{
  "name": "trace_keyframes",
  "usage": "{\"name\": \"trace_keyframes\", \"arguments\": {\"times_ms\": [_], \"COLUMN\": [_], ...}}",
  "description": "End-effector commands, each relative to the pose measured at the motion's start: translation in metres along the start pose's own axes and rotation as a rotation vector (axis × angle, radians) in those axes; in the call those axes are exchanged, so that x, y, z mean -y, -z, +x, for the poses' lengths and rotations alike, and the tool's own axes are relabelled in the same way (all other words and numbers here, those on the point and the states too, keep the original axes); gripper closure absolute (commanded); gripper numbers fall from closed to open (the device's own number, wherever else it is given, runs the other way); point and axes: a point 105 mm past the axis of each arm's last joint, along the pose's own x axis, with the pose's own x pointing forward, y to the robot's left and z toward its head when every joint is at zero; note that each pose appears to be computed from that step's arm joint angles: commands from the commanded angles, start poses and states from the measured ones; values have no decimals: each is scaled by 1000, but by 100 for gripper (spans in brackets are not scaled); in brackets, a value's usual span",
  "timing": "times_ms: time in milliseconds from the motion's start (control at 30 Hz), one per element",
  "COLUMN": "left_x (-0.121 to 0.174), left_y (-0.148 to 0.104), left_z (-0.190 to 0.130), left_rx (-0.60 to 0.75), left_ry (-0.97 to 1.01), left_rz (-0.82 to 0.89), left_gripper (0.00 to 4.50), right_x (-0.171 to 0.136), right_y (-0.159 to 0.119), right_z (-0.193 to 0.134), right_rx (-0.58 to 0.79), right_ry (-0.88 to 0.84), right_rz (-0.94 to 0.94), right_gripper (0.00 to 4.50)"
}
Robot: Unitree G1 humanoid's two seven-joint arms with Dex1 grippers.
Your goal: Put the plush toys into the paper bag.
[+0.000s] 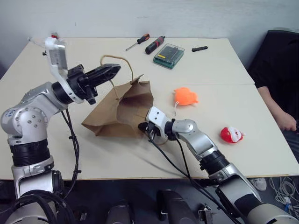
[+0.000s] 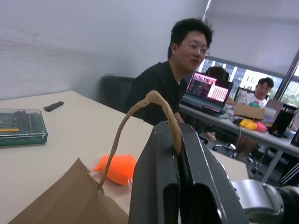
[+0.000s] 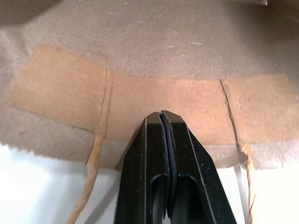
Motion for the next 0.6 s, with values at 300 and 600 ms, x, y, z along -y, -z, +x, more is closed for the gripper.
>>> {"name": "trace_keyframes", "arguments": {"times_ms": [300,600], "left_x": [13,21], "left_y": [22,34], "left_z": [8,6], "left_rx": [-81,-116], "left_ry": [22,40], "left_rz": [-14,-24], "left_gripper": [450,450], "right_x": [10,49], "right_y": [-40,-29], "right_z": [-81,-169], "right_rx": [232,21], "right_ry": [134,388], "right_rz": [123,74], "right_gripper": [448,327]}}
